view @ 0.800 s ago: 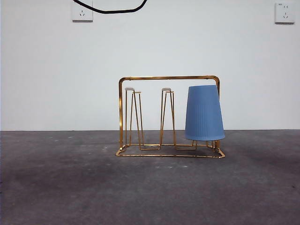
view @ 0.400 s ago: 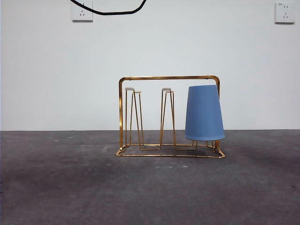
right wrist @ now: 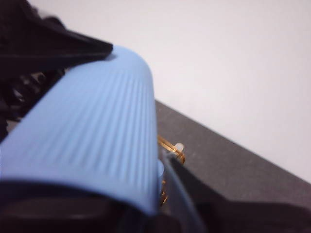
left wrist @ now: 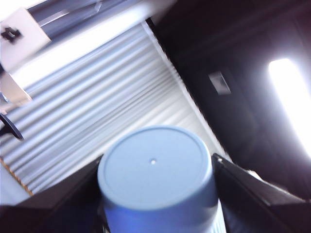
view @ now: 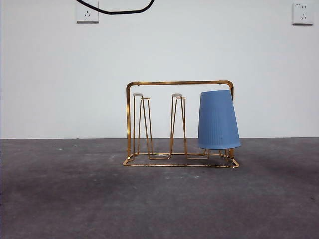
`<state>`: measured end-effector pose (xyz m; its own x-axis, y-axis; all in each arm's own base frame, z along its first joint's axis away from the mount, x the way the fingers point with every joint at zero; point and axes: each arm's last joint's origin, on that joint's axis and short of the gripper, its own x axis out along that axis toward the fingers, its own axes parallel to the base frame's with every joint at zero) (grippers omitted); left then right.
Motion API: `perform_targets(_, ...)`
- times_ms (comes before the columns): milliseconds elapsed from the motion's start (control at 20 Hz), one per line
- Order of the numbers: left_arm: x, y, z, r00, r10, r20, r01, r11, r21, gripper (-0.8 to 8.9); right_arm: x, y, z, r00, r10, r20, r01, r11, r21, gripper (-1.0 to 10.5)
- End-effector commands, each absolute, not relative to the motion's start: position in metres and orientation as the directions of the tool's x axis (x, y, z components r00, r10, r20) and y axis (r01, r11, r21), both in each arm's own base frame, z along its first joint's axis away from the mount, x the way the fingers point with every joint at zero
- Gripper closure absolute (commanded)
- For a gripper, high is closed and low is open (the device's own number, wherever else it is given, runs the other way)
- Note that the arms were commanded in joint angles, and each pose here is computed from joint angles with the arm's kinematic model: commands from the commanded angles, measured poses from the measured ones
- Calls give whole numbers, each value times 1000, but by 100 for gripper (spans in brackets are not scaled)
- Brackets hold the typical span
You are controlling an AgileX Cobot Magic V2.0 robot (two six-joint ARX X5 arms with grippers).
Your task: Pick up cup 1,put cup 1 in the cup rack,pick up cup 2,put cup 2 in the cup rack
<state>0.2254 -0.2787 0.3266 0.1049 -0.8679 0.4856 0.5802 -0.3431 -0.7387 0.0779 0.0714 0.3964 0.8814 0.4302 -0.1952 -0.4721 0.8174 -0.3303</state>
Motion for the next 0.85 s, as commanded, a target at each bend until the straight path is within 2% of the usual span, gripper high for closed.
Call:
perform_targets(50,228,-276,326,102,-865,491,611,-335,-717,819,80,74,393,879,429,-208,-475,826,-303,782)
perform_targets(250,235,-269,326,116,-865,488,624,-319,-714,819,78,71,392,878,414,-240,-473,823,-313,782)
perform_targets(600,249,-251,331,127,-872,472,656,-283,-700,818,67,59,391,874,397,-279,-468,840,-273,782)
perform_targets(700,252,-244,334,135,-886,444,677,-244,-694,818,63,54,389,872,393,-293,-469,843,-263,783)
perform_targets(850,255,-233,339,175,-917,359,711,-135,-690,818,56,46,385,865,385,-321,-470,846,-252,783)
